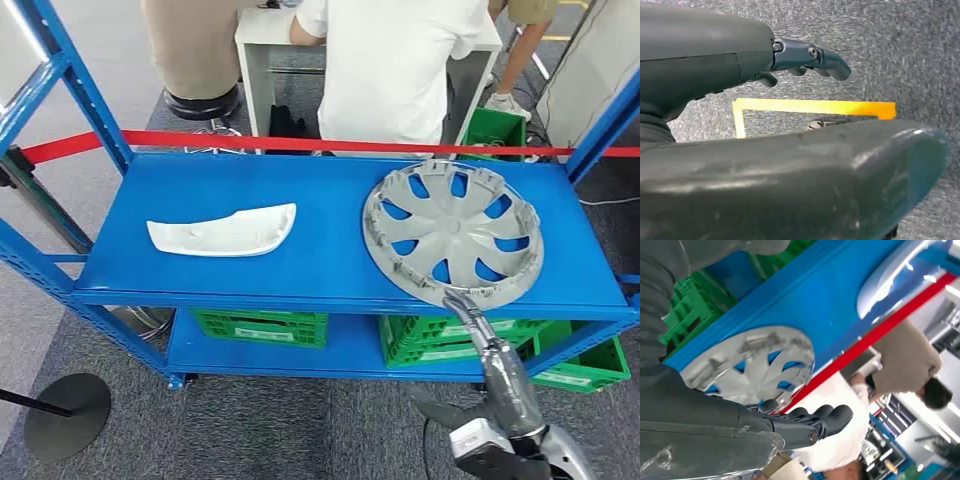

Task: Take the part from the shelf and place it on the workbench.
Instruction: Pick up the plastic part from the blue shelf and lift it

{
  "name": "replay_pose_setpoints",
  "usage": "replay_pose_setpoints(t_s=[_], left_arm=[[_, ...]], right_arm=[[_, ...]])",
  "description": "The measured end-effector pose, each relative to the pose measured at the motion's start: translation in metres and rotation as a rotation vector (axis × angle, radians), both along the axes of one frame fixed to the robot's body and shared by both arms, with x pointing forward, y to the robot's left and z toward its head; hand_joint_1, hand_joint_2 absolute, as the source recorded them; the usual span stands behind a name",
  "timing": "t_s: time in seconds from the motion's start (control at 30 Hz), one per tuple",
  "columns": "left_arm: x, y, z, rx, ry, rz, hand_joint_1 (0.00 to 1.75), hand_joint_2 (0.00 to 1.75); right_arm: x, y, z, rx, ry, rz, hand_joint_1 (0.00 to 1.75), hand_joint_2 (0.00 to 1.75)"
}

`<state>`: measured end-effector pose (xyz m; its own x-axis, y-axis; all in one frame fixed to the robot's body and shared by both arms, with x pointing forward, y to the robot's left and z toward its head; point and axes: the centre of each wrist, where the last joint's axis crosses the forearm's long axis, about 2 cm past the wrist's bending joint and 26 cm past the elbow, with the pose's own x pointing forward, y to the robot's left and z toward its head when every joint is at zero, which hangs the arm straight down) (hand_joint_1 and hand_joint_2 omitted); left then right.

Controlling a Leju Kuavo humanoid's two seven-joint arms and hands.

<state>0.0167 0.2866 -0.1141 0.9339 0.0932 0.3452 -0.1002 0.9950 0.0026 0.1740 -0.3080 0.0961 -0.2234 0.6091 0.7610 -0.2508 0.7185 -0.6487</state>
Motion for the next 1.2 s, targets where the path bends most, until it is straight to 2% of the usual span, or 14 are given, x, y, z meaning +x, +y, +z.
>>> replay_pose_setpoints(t_s=[0.63, 0.87, 1.2], left_arm=[[0.000, -0.008, 0.000, -0.021, -0.002, -0.015, 0.00, 0.00], [0.001, -0.006, 0.000, -0.019, -0.006, -0.016, 0.00, 0.00], [0.005, -0.006, 0.000, -0.020, -0.023, -0.026, 0.00, 0.00]], right_arm=[[0.041, 0.006, -0.015, -0.251, -0.006, -0.033, 0.00, 1.75], [0.048, 0.011, -0.023, -0.306, 0.019, -0.026, 0.00, 1.75], [0.063, 0.034, -0.037, -0.474, 0.006, -0.008, 0.00, 1.75]])
